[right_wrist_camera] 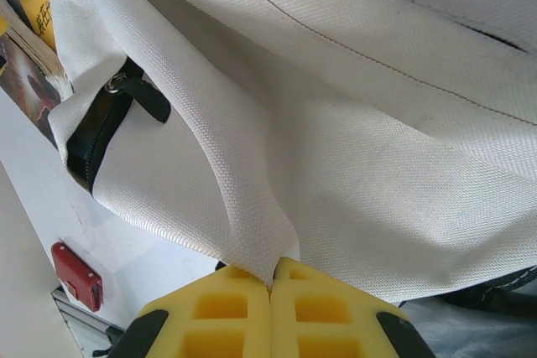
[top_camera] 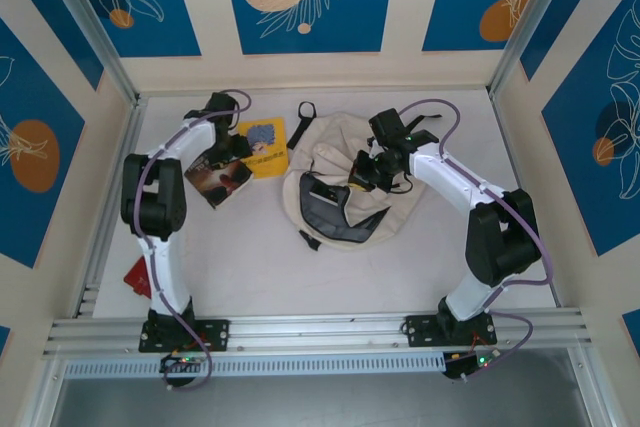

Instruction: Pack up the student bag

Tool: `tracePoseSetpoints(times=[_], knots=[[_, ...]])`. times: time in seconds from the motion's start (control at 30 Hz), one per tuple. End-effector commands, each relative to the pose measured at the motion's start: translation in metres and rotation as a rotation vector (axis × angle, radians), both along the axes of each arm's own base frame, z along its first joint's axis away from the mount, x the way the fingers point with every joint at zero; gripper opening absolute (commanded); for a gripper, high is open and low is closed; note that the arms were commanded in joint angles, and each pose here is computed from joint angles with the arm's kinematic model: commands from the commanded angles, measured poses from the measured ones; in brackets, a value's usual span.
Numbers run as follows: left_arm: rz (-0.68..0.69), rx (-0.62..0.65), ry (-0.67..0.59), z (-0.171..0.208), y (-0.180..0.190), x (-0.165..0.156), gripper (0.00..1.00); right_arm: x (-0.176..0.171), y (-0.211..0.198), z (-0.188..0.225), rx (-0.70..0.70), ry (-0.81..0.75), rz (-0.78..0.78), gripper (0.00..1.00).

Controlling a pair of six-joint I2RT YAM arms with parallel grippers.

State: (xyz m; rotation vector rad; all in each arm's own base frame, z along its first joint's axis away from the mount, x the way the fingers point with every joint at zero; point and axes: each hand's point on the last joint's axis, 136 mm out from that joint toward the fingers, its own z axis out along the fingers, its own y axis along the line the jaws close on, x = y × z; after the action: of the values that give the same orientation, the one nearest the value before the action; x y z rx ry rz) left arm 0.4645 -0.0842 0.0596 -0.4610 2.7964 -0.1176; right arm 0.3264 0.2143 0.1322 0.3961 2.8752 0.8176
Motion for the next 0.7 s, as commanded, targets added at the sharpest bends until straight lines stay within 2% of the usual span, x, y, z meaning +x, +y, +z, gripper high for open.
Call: tracePoseSetpoints(times=[0.0, 0.07, 0.17, 0.23, 0.53, 0.67], knots=[[-0.062, 0.102, 0.067, -0.004, -0.002, -0.007, 0.66, 0.0, 0.005, 0.0, 0.003, 0.005, 0.005, 0.04], [-0.07, 0.14, 0.097, -0.01, -0.001, -0.011, 0.62, -0.002, 0.007, -0.001, 0.003, 0.009, 0.007, 0.03], [-0.081, 0.166, 0.127, -0.017, 0.0, -0.017, 0.48, -0.003, 0.008, -0.003, 0.003, 0.013, 0.006, 0.03], [-0.086, 0.166, 0.137, -0.017, -0.001, -0.022, 0.35, -0.004, 0.01, -0.001, 0.01, 0.009, 0.012, 0.03], [-0.121, 0.171, 0.156, -0.012, -0.008, -0.062, 0.0, -0.006, 0.022, 0.003, 0.021, -0.005, 0.03, 0.03], [-0.139, 0.166, 0.168, -0.01, -0.01, -0.088, 0.0, -0.008, 0.024, 0.002, 0.02, -0.003, 0.035, 0.03]])
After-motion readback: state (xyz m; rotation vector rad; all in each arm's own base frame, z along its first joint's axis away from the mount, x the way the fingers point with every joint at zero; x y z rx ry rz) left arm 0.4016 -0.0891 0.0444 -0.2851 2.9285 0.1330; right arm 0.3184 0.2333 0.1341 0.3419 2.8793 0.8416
